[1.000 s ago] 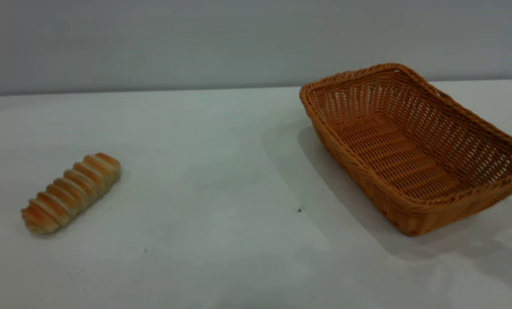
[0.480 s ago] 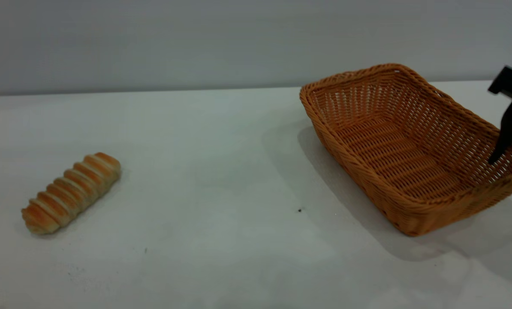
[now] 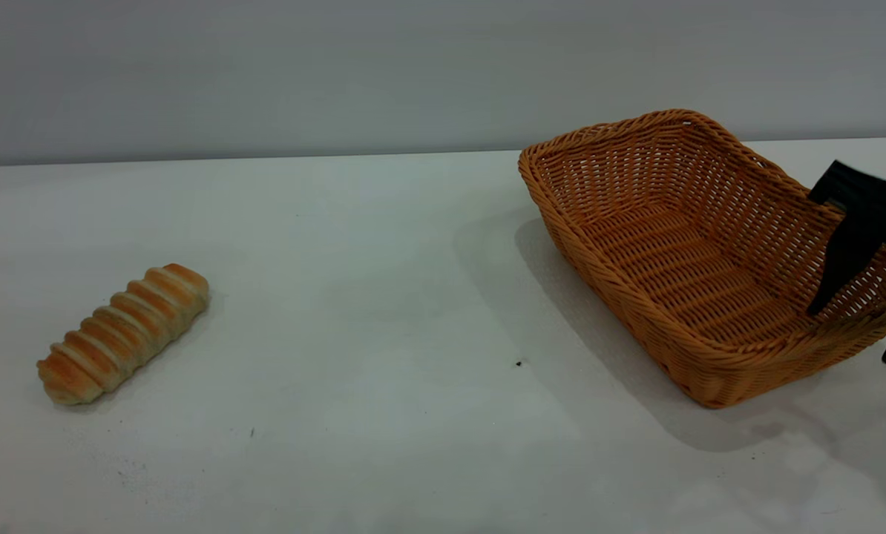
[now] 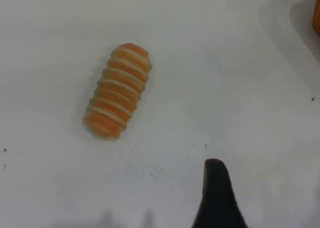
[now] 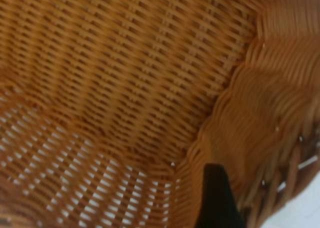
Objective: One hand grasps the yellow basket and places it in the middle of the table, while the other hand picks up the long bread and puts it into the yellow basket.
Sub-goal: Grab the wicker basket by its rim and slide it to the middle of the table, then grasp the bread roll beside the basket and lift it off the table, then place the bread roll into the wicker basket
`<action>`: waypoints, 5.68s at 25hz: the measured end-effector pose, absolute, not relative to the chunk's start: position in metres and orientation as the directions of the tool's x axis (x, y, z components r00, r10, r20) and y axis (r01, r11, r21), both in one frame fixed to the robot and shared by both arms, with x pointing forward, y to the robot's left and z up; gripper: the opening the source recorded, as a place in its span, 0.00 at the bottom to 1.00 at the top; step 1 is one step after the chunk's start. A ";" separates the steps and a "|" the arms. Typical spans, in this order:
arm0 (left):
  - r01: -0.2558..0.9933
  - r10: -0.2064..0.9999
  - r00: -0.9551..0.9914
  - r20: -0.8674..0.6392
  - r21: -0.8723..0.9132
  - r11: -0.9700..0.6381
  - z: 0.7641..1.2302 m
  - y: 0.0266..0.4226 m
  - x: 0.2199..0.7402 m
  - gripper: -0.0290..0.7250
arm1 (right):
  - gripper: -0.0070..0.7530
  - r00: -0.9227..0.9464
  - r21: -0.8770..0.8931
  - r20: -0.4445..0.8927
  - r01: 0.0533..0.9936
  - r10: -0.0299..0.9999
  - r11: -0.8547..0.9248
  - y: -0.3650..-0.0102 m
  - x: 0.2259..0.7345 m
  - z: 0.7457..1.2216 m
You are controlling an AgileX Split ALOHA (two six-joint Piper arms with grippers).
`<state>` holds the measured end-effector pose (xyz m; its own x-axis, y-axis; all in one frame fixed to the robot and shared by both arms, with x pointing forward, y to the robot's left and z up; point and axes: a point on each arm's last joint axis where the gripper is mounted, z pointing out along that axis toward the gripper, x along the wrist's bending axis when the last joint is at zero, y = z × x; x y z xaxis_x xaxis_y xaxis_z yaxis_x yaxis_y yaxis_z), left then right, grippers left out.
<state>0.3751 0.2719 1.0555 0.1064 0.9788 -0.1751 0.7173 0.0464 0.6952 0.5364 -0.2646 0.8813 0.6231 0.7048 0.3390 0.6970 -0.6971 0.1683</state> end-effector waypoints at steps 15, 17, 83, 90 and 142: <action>0.682 0.979 0.132 -0.156 0.731 0.025 1.068 0.272 0.378 0.77 | 0.39 0.628 0.164 0.313 0.704 0.713 -0.691 -0.264 0.552 0.853; 0.682 0.979 0.132 -0.156 0.731 0.024 1.068 0.272 0.378 0.77 | 0.25 0.617 0.185 0.319 0.705 0.720 -0.685 -0.265 0.555 0.853; 0.919 0.983 0.182 0.010 0.354 -0.174 0.976 0.259 0.510 0.77 | 0.71 -0.441 0.677 0.244 0.715 0.864 0.174 -0.158 0.596 1.006; 0.935 0.971 0.232 0.059 0.260 -0.240 0.925 0.259 0.537 0.77 | 0.71 -0.458 0.676 0.253 0.713 0.852 0.183 -0.157 0.591 1.013; 0.864 0.994 0.060 0.091 0.493 -0.098 0.912 0.311 0.598 0.15 | 0.66 -0.505 0.668 0.237 0.705 0.830 0.239 -0.156 0.588 1.012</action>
<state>0.5981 0.3113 0.9119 0.0605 0.9940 0.0907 0.8644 -0.0976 0.4932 0.5881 -0.1559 1.0116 -0.5053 0.8299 0.2365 0.7048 0.2387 0.6681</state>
